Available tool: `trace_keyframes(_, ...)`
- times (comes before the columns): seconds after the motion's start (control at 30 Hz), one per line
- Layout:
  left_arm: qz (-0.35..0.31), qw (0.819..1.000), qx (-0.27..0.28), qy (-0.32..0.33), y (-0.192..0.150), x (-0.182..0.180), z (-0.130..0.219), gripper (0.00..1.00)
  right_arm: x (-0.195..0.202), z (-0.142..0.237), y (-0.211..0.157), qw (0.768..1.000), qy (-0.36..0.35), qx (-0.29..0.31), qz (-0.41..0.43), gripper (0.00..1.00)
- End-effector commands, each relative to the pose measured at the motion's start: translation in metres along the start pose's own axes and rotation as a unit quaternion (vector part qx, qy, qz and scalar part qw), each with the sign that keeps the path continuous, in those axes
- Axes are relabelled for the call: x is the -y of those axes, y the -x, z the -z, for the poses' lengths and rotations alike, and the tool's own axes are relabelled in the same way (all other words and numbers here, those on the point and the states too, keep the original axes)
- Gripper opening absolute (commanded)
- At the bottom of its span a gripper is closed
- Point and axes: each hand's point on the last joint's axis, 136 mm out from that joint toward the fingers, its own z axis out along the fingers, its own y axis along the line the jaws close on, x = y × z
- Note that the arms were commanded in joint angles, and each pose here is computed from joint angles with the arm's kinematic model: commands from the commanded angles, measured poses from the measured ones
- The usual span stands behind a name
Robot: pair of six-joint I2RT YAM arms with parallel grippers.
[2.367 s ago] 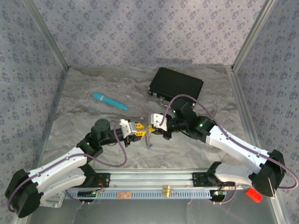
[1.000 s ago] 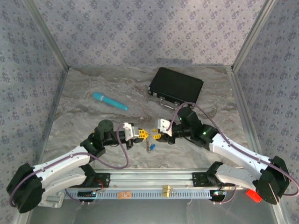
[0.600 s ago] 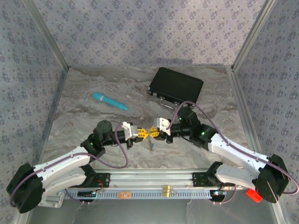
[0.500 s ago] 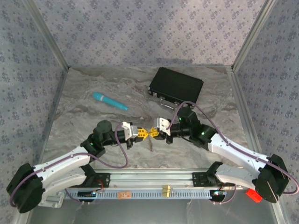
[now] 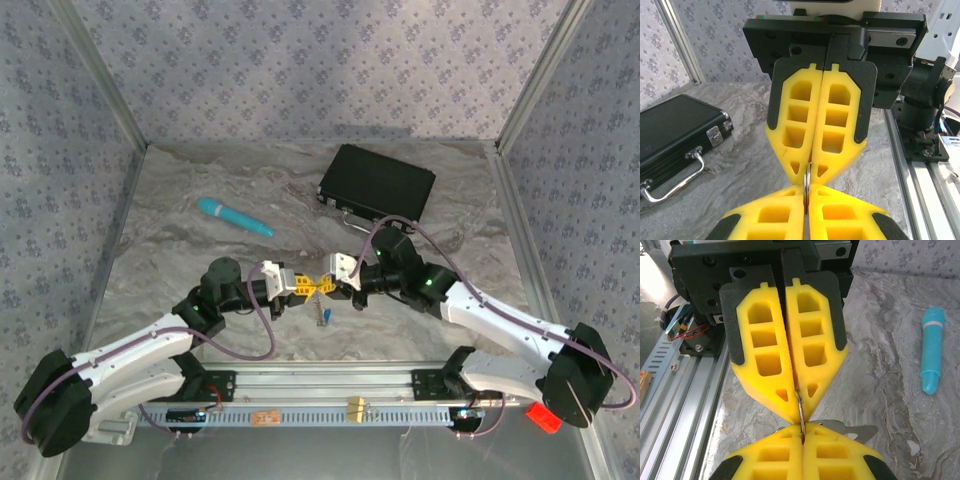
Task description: Put the keys on the keyring
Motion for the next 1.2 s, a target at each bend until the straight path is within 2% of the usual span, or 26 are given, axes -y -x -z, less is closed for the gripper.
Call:
trace_keyframes(0.0, -0.015, 0.999, 0.031, -0.021, 0.019, 0.007, -0.002, 0.09, -0.003, -0.003, 0.022, 0.999, 0.012, 0.021, 0.029, 0.0)
trace_keyframes(0.07, -0.014, 0.999, 0.028, -0.021, 0.018, 0.007, -0.002, 0.08, -0.003, -0.002, 0.023, 0.999, 0.012, 0.021, 0.03, 0.0)
trace_keyframes(0.1, -0.015, 0.999, 0.027, -0.023, 0.018, 0.008, -0.003, 0.01, -0.003, -0.002, 0.022, 0.999, 0.012, 0.019, 0.029, 0.0)
trace_keyframes(0.13, -0.017, 0.999, 0.025, -0.023, 0.017, 0.007, -0.003, 0.0, -0.003, -0.001, 0.021, 0.999, 0.009, 0.016, 0.029, 0.01)
trace_keyframes(0.23, -0.02, 0.999, 0.021, -0.016, 0.015, 0.006, -0.001, 0.0, 0.0, 0.002, 0.012, 1.0, -0.006, 0.002, 0.028, 0.11)
trace_keyframes(0.57, -0.02, 1.0, 0.015, -0.017, 0.013, 0.006, -0.001, 0.0, -0.001, 0.008, 0.006, 1.0, -0.013, -0.005, 0.022, 0.12)
trace_keyframes(0.67, -0.02, 1.0, 0.015, -0.018, 0.013, 0.007, -0.001, 0.0, -0.001, 0.008, 0.006, 1.0, -0.014, -0.007, 0.021, 0.09)
trace_keyframes(0.77, -0.019, 1.0, 0.015, -0.018, 0.014, 0.006, -0.002, 0.0, -0.002, 0.007, 0.007, 1.0, -0.011, -0.005, 0.021, 0.0)
trace_keyframes(0.93, -0.014, 1.0, 0.008, -0.016, 0.01, 0.004, -0.004, 0.1, -0.005, 0.004, 0.012, 1.0, -0.002, 0.004, 0.023, 0.0)
trace_keyframes(1.17, -0.015, 1.0, 0.009, -0.019, 0.011, 0.004, -0.006, 0.09, -0.007, -0.001, 0.016, 1.0, 0.007, 0.01, 0.023, 0.0)
